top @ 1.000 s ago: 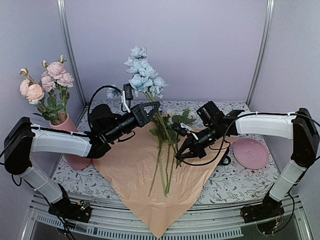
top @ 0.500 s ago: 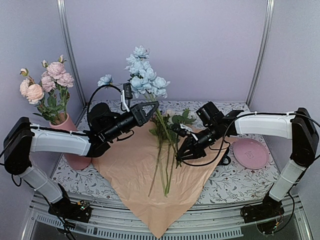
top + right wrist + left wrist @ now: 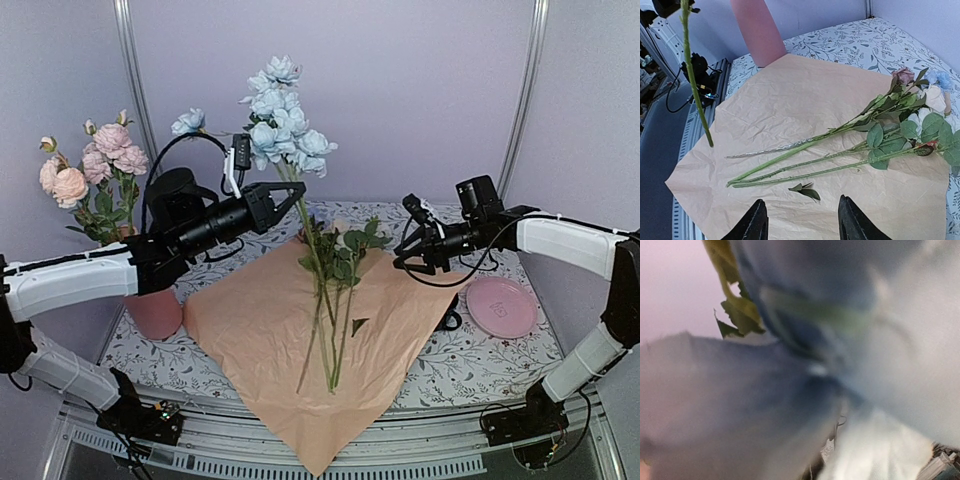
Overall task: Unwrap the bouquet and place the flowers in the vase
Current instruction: Pass from the right arm to the left, then place the fake flower in the vase.
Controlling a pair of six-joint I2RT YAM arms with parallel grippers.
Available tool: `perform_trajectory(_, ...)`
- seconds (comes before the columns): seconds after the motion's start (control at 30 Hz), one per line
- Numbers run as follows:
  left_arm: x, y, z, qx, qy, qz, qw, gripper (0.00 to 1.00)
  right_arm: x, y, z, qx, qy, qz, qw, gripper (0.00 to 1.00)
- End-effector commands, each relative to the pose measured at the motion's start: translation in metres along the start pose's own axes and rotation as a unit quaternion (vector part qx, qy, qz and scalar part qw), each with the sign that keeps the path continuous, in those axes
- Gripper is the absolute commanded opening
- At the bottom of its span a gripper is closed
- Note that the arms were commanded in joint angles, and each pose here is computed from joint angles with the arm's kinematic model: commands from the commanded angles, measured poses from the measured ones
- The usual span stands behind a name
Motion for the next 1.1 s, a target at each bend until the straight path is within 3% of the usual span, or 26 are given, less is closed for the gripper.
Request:
perform_trajectory(0.0,0.001,-0.024,-0.006,0.067,0.046,-0.064,0.995,0.0,-0.013,0.004,0.011,0.024,-0.033,0.062,0.997,0.5)
perform_trajectory(0.23,-0.007,-0.077,-0.036,0.096,0.087,-0.17,0.977,0.0,-0.018,0.015,0.027,0.045,-0.009,0.046,0.998,0.5)
perform_trajectory(0.47,-0.011,-0.102,-0.079,0.123,0.15,-0.283,0.939,0.0,-0.017,0.015,0.027,0.049,-0.019,0.039,0.998,0.5)
perform_trajectory(0.63,-0.011,-0.119,-0.12,0.094,0.183,-0.372,0.905,0.0,-0.016,0.012,0.028,0.053,-0.029,0.047,0.997,0.5)
perform_trajectory(0.93,-0.032,-0.162,-0.18,-0.016,0.189,-0.44,0.878,0.0,-0.013,0.01,0.026,0.054,-0.038,0.05,0.997,0.49)
perform_trajectory(1.07,-0.037,-0.175,-0.202,-0.037,0.207,-0.485,0.849,0.0,-0.013,0.009,0.026,0.055,-0.041,0.053,0.996,0.49)
Point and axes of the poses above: each gripper's point midway between its finger pads, its own y axis out along the fingers, its own x axis along the line the jaws close on, z = x × y, the point moved 5 cm from there along -y, back along the fingers, and after that the axes turned 3 degrees about -y, right-handed, at the moved point
